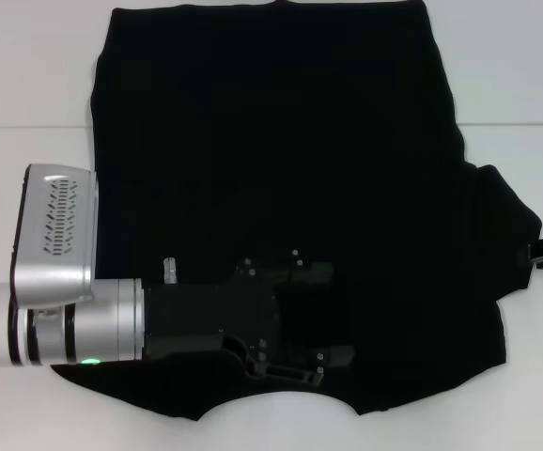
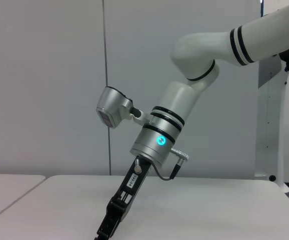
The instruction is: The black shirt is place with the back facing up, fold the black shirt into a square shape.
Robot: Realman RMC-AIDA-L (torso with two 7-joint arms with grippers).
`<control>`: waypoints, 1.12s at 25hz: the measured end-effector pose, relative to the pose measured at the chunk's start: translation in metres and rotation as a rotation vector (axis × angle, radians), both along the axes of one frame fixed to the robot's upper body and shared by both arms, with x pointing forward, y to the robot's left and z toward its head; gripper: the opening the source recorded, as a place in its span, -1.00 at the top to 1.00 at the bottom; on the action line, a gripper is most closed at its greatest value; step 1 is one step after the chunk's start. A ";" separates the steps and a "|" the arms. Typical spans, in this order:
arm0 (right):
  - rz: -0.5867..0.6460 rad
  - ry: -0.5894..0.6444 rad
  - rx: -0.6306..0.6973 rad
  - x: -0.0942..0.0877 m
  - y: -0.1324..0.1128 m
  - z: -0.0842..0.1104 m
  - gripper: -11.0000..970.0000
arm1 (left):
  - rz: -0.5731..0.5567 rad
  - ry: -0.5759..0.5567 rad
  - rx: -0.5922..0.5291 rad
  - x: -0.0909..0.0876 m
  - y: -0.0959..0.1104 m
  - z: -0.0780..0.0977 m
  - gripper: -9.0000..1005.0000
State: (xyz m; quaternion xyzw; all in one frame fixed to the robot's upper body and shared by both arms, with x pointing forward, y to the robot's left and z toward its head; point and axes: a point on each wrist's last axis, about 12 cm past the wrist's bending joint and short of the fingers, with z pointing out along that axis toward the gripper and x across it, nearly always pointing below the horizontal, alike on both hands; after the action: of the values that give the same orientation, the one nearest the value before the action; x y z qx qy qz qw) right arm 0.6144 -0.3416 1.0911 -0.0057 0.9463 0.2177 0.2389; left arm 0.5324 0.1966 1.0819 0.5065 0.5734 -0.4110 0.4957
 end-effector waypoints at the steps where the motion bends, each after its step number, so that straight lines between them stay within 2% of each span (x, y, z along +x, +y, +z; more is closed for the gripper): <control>1: -0.001 0.000 -0.001 0.000 0.000 0.000 0.24 | 0.000 0.001 0.000 0.000 0.000 0.000 -0.81; 28: 0.008 0.000 0.001 0.000 0.012 -0.008 0.27 | 0.001 0.002 0.002 0.000 0.000 0.000 -0.79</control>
State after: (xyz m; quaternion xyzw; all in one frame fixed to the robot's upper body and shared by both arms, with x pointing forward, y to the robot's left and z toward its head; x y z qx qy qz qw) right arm 0.6144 -0.3292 1.0831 -0.0095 0.9462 0.2190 0.2382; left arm 0.5328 0.1970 1.0820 0.5062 0.5747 -0.4108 0.4948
